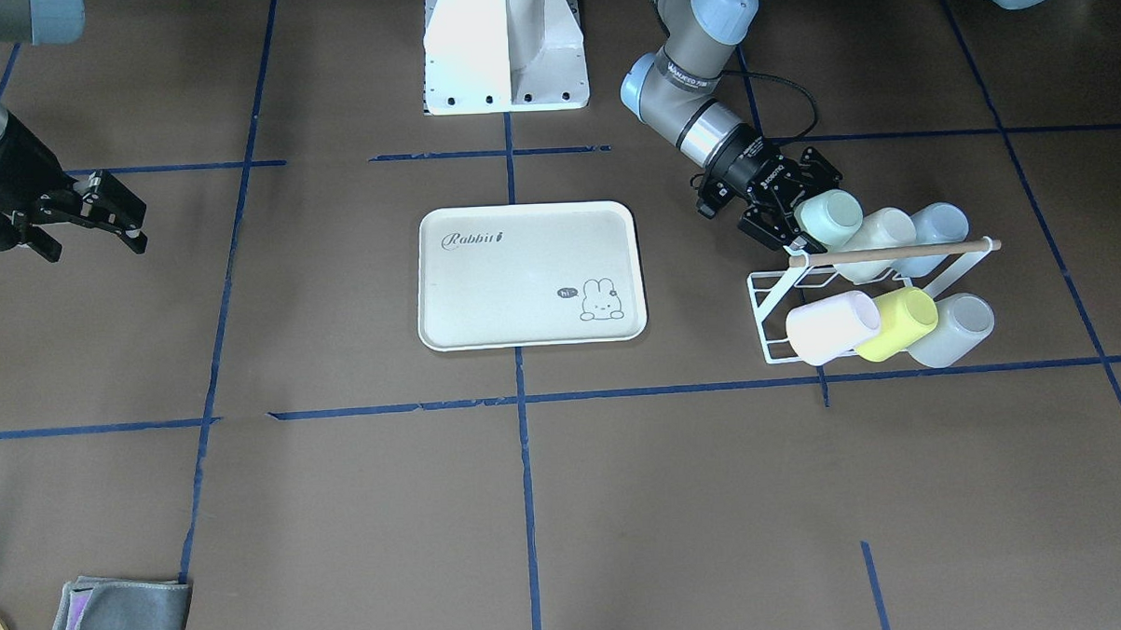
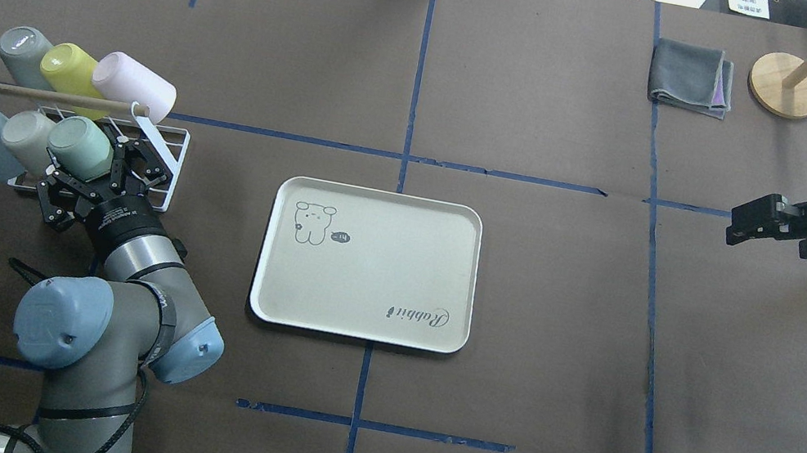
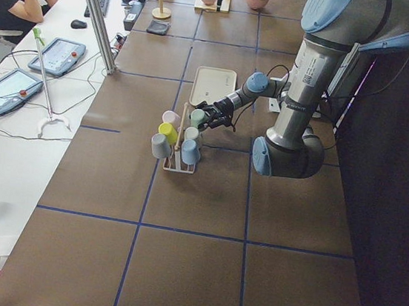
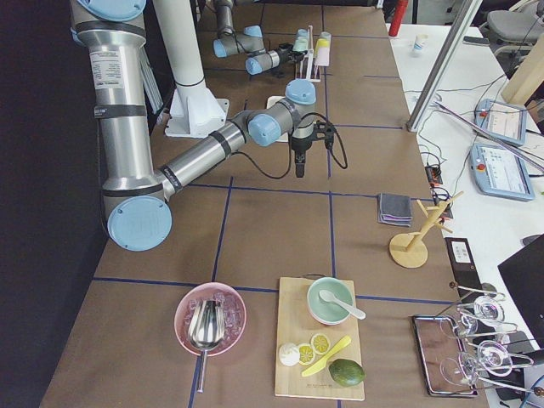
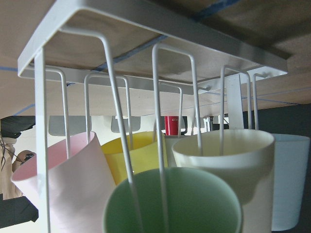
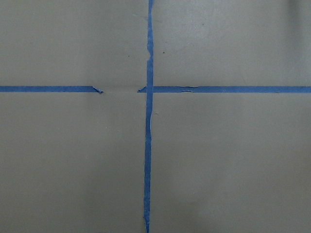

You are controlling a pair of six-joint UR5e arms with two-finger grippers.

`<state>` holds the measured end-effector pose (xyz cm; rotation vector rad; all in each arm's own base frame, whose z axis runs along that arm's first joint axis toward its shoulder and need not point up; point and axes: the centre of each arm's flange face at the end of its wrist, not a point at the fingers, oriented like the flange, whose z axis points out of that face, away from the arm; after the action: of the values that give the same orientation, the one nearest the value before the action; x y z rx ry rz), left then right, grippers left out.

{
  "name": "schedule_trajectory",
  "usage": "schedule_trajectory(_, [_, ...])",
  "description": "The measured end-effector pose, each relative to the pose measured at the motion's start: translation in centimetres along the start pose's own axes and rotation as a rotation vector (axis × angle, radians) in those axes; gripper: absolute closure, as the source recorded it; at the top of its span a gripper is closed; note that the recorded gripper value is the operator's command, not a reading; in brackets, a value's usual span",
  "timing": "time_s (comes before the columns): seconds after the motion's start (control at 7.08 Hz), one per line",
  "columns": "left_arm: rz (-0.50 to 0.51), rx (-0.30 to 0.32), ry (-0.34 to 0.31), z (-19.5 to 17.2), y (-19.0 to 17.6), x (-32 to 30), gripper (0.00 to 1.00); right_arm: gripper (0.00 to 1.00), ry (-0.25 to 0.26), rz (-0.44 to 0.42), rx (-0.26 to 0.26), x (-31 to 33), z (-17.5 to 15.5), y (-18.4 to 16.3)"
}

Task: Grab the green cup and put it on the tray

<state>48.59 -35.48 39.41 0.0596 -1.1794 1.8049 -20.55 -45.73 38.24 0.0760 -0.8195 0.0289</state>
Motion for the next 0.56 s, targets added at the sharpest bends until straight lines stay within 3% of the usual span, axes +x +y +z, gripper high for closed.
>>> schedule_trajectory(0.56, [-0.012, -0.014, -0.003, 0.4, 2.2, -0.3, 0.39, 0.0, -0.002, -0.001, 0.002, -0.2, -0.1, -0.1])
